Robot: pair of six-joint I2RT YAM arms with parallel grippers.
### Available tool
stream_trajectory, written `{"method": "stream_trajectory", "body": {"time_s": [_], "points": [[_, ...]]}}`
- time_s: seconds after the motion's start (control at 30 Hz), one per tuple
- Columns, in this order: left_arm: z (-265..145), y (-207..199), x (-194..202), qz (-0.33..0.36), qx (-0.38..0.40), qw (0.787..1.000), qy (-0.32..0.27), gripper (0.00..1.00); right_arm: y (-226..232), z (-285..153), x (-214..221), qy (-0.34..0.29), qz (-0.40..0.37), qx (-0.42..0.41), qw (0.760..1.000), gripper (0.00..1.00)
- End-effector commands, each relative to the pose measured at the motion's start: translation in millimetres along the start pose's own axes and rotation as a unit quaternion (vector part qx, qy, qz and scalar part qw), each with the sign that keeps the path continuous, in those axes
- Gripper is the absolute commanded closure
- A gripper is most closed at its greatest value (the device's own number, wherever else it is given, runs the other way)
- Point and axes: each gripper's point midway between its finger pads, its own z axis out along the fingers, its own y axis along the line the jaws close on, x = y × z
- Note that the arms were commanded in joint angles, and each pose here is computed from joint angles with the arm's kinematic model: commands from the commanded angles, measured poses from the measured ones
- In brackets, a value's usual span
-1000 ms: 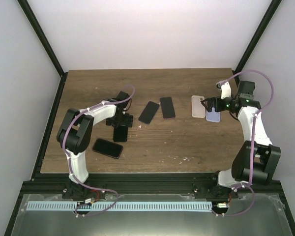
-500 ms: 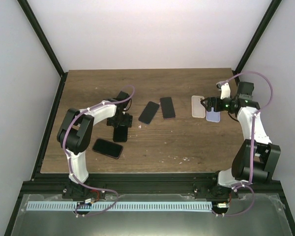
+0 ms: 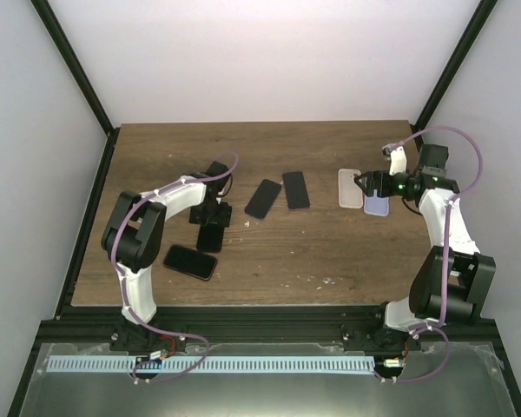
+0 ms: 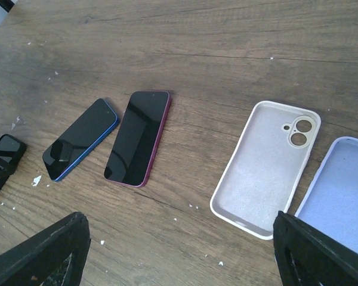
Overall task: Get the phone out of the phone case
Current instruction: Pick up the phone at the center of the board.
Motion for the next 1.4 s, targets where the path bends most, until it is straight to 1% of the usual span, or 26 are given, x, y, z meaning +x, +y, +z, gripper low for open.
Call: {"method": "stream_trajectory", "body": {"time_s": [0.0,0.13,0.27,0.33,0.43,0.53,0.63,0.73,0.87,1.03,1.17,1.2,1.3,1.37], "points": [[-25,-10,-2,-0.01,0.031,0.999,-0.002,0.46,9,-4,-8,-0.006,-0.004,-0.016,1.0,0.16],[-73,-28,-28,-0.013,0.065,0.995,-0.08,0.5,21,-5,-8,-0.01,-0.005,-0.048,0.999,0.2],[-118,-50,-49,-0.02,0.115,0.981,-0.156,0.57,36,-5,-11,-0.014,-0.008,-0.08,0.997,0.21],[-138,-67,-56,-0.017,0.152,0.97,-0.188,0.6,46,-3,-11,-0.013,-0.008,-0.1,0.995,0.22],[-168,-90,-65,-0.021,0.194,0.952,-0.236,0.64,70,7,-5,0.006,-0.016,-0.134,0.991,0.24],[-193,-107,-73,-0.043,0.234,0.929,-0.283,0.65,108,20,3,0.034,-0.038,-0.179,0.983,0.27],[-215,-120,-79,-0.075,0.278,0.901,-0.325,0.67,142,27,8,0.049,-0.051,-0.223,0.972,0.3],[-226,-131,-81,-0.092,0.297,0.885,-0.347,0.7,171,34,12,0.056,-0.068,-0.254,0.963,0.32],[-235,-143,-83,-0.106,0.302,0.875,-0.364,0.71,201,46,13,0.07,-0.085,-0.271,0.956,0.32],[-247,-150,-83,-0.118,0.305,0.865,-0.381,0.71,223,64,14,0.094,-0.083,-0.284,0.951,0.34],[-255,-149,-83,-0.127,0.312,0.855,-0.394,0.72,230,71,8,0.092,-0.074,-0.285,0.951,0.37],[-257,-149,-82,-0.128,0.313,0.854,-0.396,0.72,231,72,7,0.09,-0.073,-0.286,0.951,0.38],[-260,-148,-81,-0.131,0.312,0.852,-0.4,0.72,233,73,6,0.089,-0.069,-0.294,0.949,0.47],[-259,-147,-81,-0.132,0.313,0.851,-0.4,0.73,236,73,7,0.091,-0.068,-0.302,0.947,0.55]]}}
